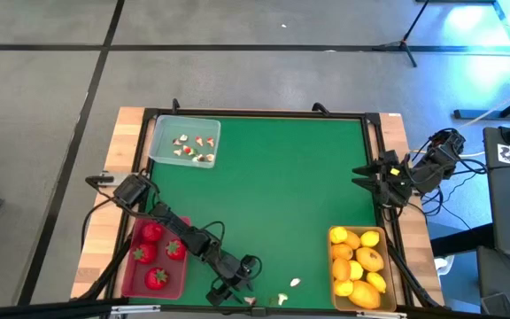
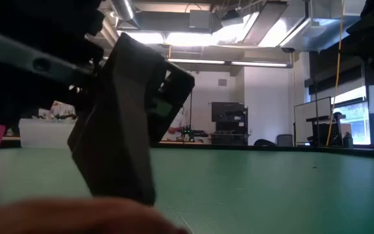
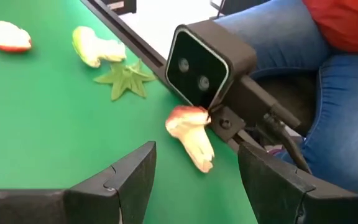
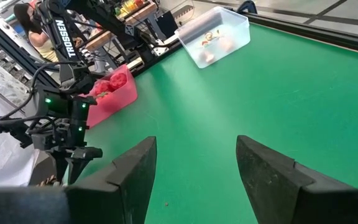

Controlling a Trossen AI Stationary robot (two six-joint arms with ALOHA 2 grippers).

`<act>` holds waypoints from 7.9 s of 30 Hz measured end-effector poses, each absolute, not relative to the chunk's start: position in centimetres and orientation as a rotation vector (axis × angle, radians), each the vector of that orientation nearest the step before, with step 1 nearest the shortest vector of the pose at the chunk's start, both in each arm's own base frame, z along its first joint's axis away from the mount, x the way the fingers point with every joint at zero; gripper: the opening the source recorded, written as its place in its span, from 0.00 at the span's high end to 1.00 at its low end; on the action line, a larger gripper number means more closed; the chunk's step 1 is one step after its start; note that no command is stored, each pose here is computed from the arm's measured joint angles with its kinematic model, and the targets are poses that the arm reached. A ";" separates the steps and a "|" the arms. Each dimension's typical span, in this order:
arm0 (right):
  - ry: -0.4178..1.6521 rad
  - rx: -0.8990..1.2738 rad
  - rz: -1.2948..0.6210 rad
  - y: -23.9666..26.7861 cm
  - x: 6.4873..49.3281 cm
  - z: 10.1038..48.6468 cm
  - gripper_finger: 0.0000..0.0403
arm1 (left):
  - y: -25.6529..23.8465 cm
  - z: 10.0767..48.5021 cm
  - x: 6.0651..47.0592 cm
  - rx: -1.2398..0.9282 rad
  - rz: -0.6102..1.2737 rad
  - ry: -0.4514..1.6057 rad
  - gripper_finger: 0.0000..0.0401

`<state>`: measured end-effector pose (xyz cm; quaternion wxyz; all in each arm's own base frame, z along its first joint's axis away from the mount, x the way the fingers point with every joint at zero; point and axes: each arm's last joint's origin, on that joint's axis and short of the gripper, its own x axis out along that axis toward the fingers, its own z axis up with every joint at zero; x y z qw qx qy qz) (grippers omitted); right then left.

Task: Sort produce into baskets
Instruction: Put the brown mushroom into the white bin

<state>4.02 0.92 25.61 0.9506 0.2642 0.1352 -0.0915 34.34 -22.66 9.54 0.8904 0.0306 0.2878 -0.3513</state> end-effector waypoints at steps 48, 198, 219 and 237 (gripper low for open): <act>0.278 0.535 -0.187 0.9 4.0 25.6 0.45 | -22.0 7.4 35.5 -0.009 -0.788 0.535 0.65; 0.255 0.636 -0.201 0.9 4.1 25.7 0.45 | -21.9 7.8 36.9 0.070 -0.841 0.501 0.32; 0.268 0.623 -0.207 0.9 4.0 25.6 0.45 | -21.2 7.0 37.7 0.068 -0.865 0.512 0.62; 0.263 0.629 -0.205 0.9 4.0 25.6 0.45 | -20.0 8.8 37.9 0.065 -0.843 0.550 0.88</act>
